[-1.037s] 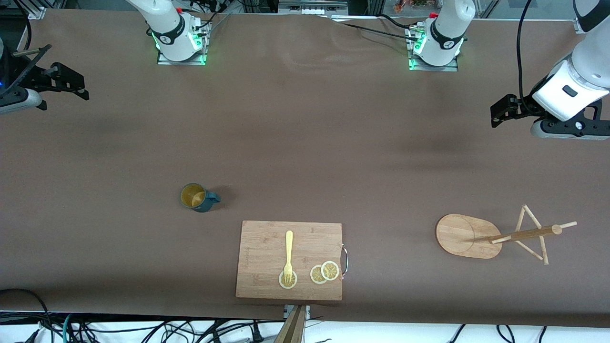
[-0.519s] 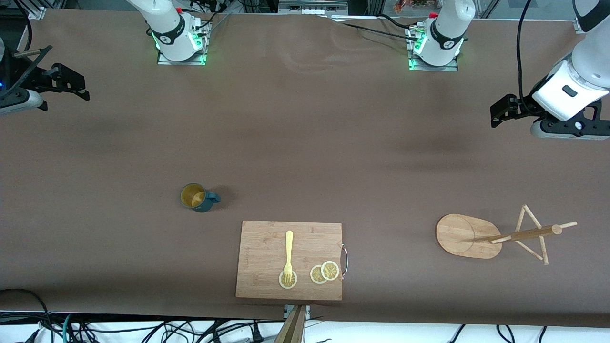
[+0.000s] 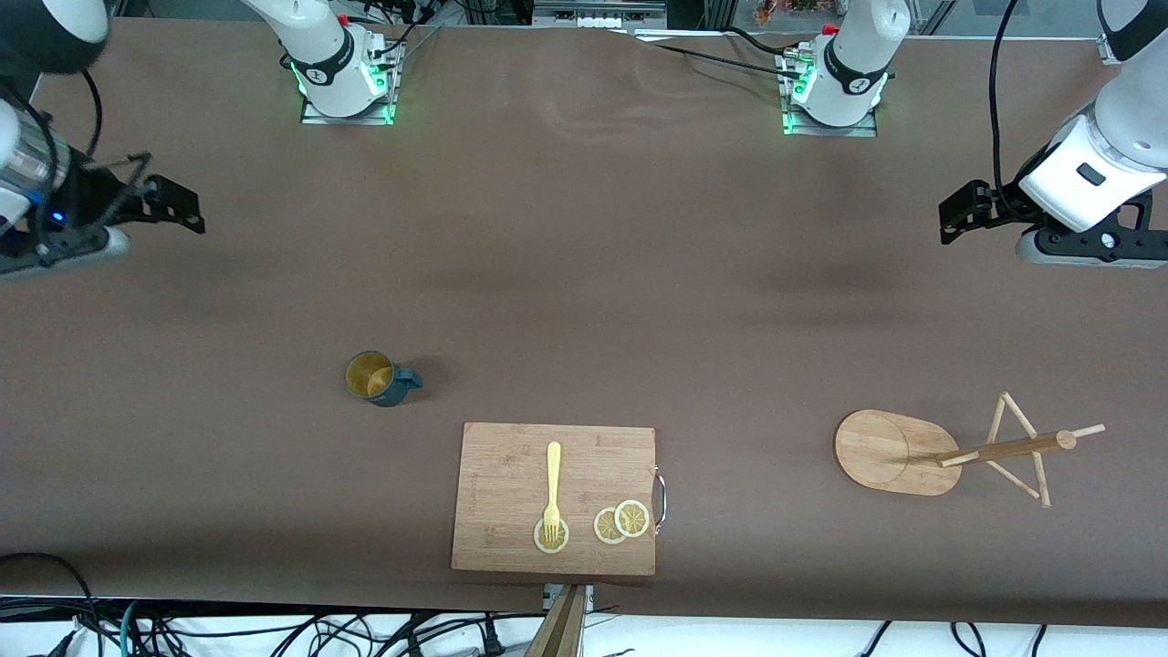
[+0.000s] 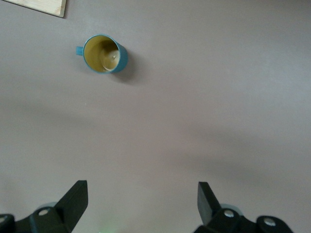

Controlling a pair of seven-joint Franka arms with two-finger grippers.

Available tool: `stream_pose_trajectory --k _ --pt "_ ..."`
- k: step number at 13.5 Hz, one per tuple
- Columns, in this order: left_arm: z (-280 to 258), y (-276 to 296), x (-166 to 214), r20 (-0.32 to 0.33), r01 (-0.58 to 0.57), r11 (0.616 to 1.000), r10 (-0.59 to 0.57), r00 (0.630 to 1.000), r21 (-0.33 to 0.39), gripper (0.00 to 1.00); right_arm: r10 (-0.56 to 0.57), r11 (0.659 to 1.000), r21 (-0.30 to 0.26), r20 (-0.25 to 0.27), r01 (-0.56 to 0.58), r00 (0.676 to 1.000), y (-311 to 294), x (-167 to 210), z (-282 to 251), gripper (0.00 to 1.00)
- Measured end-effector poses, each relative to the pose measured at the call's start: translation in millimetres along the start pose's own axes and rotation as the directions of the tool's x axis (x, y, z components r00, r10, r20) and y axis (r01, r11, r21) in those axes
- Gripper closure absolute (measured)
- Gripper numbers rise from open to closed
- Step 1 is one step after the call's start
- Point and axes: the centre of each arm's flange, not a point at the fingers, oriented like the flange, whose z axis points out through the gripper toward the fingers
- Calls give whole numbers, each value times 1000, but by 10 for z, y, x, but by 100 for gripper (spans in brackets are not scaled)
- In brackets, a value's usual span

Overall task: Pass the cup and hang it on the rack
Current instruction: 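Reach the right gripper down toward the teal mug rim, then close the right gripper on the teal mug rim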

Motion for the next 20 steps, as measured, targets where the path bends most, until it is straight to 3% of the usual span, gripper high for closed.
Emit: stream_pose_trajectory --k 5,10,14,19,20 --pt "-4 -2 1 -1 0 1000 0 1000 0 0 23 1000 17 12 -24 1000 -266 706 1247 0" --pt "-5 -4 1 -1 1 1000 -1 1000 0 0 19 1000 10 -24 -19 1000 -349 1115 2221 0" --pt "-5 -4 1 -1 1 1000 -1 1000 0 0 21 1000 5 -37 -20 999 -349 1290 2396 0" --pt "-5 -4 1 -1 1 1000 -1 1000 0 0 44 998 54 -34 -42 998 -437 1454 2606 3" --pt "-5 -4 1 -1 1 1000 -1 1000 0 0 42 998 54 -37 -40 998 -457 1479 2649 11"
